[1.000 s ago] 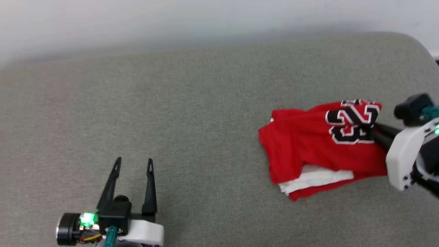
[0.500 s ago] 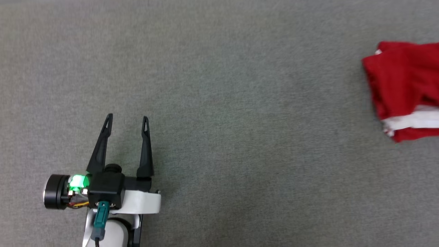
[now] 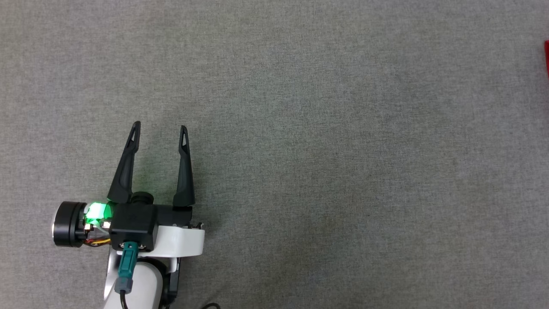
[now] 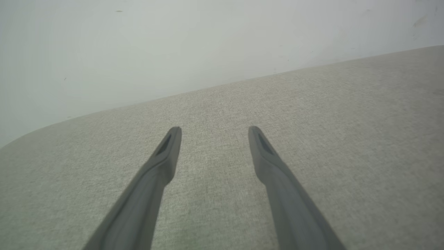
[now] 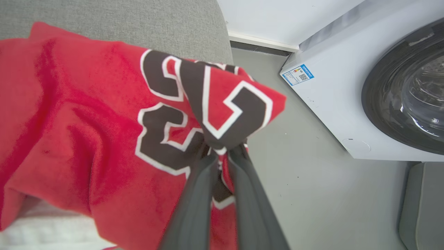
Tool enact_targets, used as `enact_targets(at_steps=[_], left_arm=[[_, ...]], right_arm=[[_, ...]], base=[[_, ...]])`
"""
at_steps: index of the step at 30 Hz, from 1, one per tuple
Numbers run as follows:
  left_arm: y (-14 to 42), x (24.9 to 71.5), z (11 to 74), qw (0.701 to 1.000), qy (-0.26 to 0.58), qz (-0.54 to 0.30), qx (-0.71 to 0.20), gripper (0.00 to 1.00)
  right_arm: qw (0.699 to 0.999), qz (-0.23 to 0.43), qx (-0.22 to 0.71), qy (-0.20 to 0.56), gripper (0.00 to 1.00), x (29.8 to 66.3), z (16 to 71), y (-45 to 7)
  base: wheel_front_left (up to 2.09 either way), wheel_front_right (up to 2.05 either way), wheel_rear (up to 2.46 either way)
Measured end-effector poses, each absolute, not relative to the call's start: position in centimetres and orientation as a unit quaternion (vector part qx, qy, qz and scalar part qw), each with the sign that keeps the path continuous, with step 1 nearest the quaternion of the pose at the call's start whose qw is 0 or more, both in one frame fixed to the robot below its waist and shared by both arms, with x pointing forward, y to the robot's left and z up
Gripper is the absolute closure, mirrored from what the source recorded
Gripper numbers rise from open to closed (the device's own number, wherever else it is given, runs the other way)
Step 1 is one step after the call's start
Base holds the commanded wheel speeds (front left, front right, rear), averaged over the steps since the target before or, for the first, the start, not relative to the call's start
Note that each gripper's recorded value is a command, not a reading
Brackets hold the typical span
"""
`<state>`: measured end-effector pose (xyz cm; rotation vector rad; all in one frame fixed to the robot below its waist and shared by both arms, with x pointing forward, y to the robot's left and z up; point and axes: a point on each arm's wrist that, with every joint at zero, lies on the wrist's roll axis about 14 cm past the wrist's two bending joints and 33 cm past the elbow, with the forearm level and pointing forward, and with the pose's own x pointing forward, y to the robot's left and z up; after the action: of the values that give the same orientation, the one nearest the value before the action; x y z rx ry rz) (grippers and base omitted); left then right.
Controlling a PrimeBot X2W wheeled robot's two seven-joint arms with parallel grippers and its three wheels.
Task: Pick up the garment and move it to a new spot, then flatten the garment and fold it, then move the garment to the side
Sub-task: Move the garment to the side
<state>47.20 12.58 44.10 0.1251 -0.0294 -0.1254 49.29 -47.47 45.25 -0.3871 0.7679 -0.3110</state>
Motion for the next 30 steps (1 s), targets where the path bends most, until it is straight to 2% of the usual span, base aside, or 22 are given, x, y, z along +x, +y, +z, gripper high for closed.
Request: enact_targets(at_steps=[1,2,3,8,12,20,25,30], left_arm=[[12.5,47.2,44.1,0.996,-0.015,-0.063,0.062,0.00],[12.5,47.2,44.2,0.996,-0.015,-0.063,0.063,0.00],[12.5,47.1,44.2,0.996,-0.016,-0.064,0.063,0.00],[12.6,46.8,45.3,0.996,-0.025,-0.059,0.063,0.00],[12.9,45.7,46.2,0.996,-0.028,-0.054,0.062,0.00],[13.7,42.7,48.2,0.997,-0.034,-0.043,0.063,0.00],[15.0,41.0,49.6,0.997,-0.043,-0.023,0.063,0.00],[15.9,39.2,50.6,0.997,-0.051,-0.010,0.063,0.00]], right_arm=[[0.900,-0.153,-0.184,0.366,1.00,49.4,45.3,-47.5],[0.903,-0.155,-0.181,0.358,0.40,49.5,45.5,-47.5],[0.905,-0.157,-0.180,0.352,0.00,49.6,45.7,-47.5],[0.916,-0.158,-0.191,0.317,0.00,49.8,47.1,-47.2],[0.936,-0.138,-0.194,0.259,0.00,50.6,49.3,-45.3],[0.974,-0.083,-0.201,0.060,0.00,51.5,57.5,-39.7],[0.981,-0.040,-0.182,-0.060,0.00,50.8,61.6,-34.4],[0.978,0.005,-0.149,-0.142,0.00,48.8,63.5,-29.0]], base=[[0.00,0.00,0.00],[0.00,0.00,0.00],[0.00,0.00,0.00],[0.00,0.00,0.00],[0.00,0.00,0.00],[0.00,0.00,0.00],[0.00,0.00,0.00],[0.00,0.00,0.00]])
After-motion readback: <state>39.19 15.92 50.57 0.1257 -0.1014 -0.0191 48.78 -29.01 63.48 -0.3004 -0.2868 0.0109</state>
